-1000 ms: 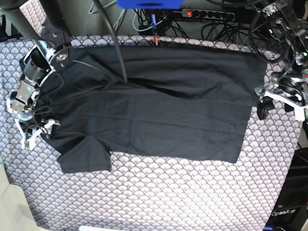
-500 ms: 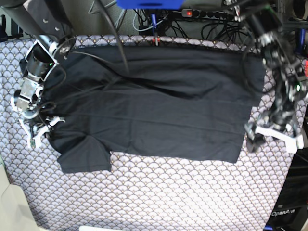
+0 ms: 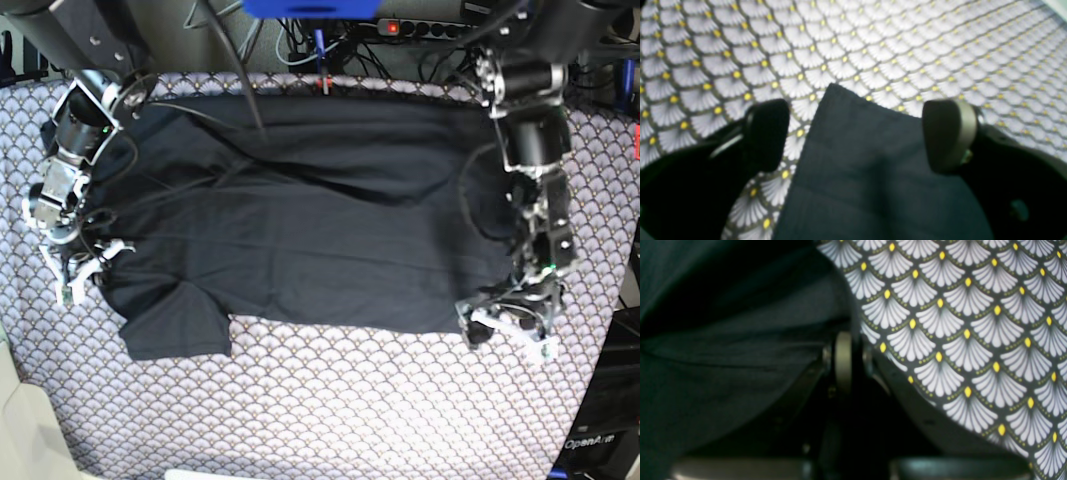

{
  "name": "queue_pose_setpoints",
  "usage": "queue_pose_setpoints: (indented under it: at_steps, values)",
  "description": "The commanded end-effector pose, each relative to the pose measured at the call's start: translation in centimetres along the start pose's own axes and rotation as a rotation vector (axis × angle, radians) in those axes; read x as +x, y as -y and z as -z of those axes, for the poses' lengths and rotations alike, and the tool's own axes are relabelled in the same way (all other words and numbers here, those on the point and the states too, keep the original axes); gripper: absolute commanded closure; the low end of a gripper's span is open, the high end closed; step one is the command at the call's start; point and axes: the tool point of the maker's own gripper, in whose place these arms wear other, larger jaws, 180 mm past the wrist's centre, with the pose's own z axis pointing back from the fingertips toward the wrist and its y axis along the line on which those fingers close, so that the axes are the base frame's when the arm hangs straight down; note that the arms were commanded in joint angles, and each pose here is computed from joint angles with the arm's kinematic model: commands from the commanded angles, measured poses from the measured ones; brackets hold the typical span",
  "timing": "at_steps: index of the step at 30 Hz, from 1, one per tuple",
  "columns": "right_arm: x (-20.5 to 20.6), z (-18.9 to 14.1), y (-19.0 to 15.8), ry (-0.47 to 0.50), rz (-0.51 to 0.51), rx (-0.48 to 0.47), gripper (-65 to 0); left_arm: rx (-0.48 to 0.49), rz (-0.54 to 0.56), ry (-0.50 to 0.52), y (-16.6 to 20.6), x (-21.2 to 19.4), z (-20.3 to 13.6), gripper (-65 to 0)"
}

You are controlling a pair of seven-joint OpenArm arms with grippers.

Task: Fold the T-shirt properly
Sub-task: 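Grasp the hem corners with the left and right grippers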

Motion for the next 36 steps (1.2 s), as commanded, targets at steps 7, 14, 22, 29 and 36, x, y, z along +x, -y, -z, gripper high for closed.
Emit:
queue_pose_setpoints:
  at_steps: [7,14,22,29,36]
  values:
    - [-1.5,-0.5,1.0,-0.076,-0.039,-0.019,0.0,0.028,-0.039,0.035,-0.9,0.7,3.0,-61.9]
    - [-1.8,-0.6,1.1,-0.081,-0.042,-0.022,0.0,0.026,-0.077,0.015,-0.2,-1.4,5.0,-61.9]
    - [-1.6,-0.3,0.4,-0.086,-0.072,-0.004,0.0,-0.039,0.062,-0.016,3.2,-3.9,5.5,-61.2]
    - [-1.6,-0.3,0.3,-0.085,-0.071,-0.002,0.0,-0.04,0.082,-0.06,3.1,-6.7,5.0,-21.9]
    - [-1.3,-0.3,0.5,-0.073,-0.074,-0.006,0.0,-0.015,0.077,-0.122,1.6,-8.0,4.6,0.0]
